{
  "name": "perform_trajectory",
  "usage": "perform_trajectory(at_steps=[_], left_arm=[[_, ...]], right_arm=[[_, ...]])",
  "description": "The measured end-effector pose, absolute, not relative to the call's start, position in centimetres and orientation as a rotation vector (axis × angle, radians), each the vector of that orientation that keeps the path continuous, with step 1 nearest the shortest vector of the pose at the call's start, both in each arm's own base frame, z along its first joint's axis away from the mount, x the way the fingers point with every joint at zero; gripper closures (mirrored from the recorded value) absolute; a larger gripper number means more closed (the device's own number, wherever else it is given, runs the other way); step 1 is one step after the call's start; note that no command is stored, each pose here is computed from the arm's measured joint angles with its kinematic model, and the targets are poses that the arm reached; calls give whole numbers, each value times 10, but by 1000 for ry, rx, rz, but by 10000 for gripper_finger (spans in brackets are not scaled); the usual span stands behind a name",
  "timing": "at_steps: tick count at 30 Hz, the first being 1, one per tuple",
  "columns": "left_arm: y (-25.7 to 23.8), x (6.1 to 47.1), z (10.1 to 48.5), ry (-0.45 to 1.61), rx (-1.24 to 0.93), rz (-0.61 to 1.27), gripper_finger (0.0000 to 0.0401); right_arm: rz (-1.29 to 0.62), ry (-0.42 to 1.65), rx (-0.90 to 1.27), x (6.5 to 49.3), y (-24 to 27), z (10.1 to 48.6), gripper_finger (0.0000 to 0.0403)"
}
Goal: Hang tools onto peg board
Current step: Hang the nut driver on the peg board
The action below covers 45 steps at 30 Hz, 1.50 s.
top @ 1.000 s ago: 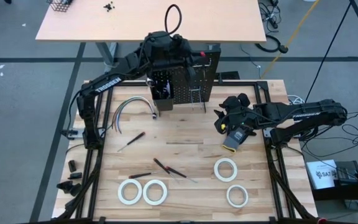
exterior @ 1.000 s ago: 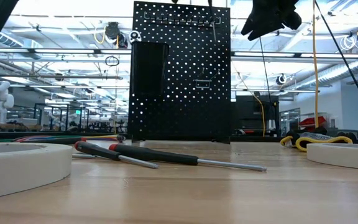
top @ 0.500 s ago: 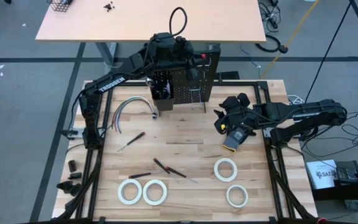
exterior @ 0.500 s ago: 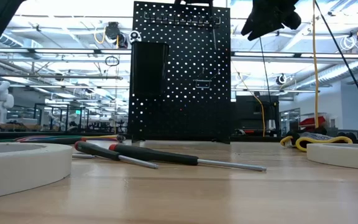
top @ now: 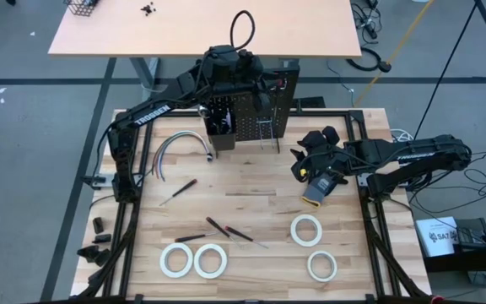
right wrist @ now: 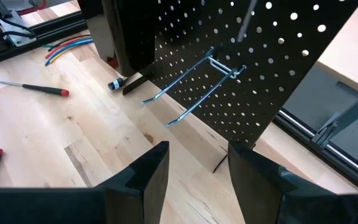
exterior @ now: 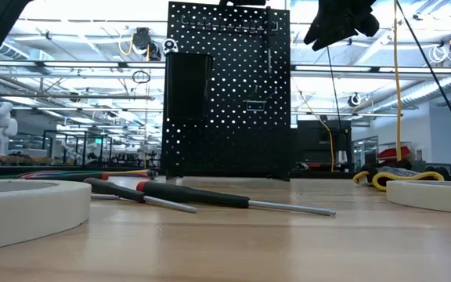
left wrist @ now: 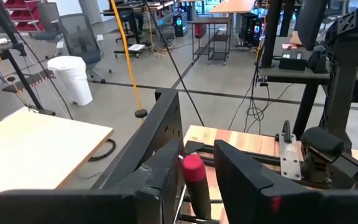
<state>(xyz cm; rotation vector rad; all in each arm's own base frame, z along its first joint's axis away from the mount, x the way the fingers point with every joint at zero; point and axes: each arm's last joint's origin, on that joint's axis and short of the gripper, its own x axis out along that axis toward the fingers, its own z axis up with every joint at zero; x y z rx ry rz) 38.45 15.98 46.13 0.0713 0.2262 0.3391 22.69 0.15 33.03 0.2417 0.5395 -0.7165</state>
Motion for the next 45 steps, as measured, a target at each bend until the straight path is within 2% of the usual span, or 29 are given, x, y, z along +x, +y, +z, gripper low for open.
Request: perform_trajectory(at_steps=[6,12,19,23,28,32,38,45], left_arm=[[155,373,475,192,75,350,295],[139,339,495,234,63,319,294],[99,292,488,571,-6,208,294],[65,277,476,793,-47,40,294],[21,265,471,922,-56,-109,294],[-5,255,467,937,-78,-166,294],[-28,225,458,798,-142,-182,294],[-33,191,410,612,-332,-67,294]], right_arm=[[-713,540,244,227,2,330,245],[-680,550,237,228,2,331,245],[-451,564,201,243,8,331,245],[-345,562,156,261,12,325,245],[-236,564,102,289,17,309,245],[-152,570,73,310,21,293,245],[-40,555,101,327,21,282,245],[1,555,120,329,20,280,245]])
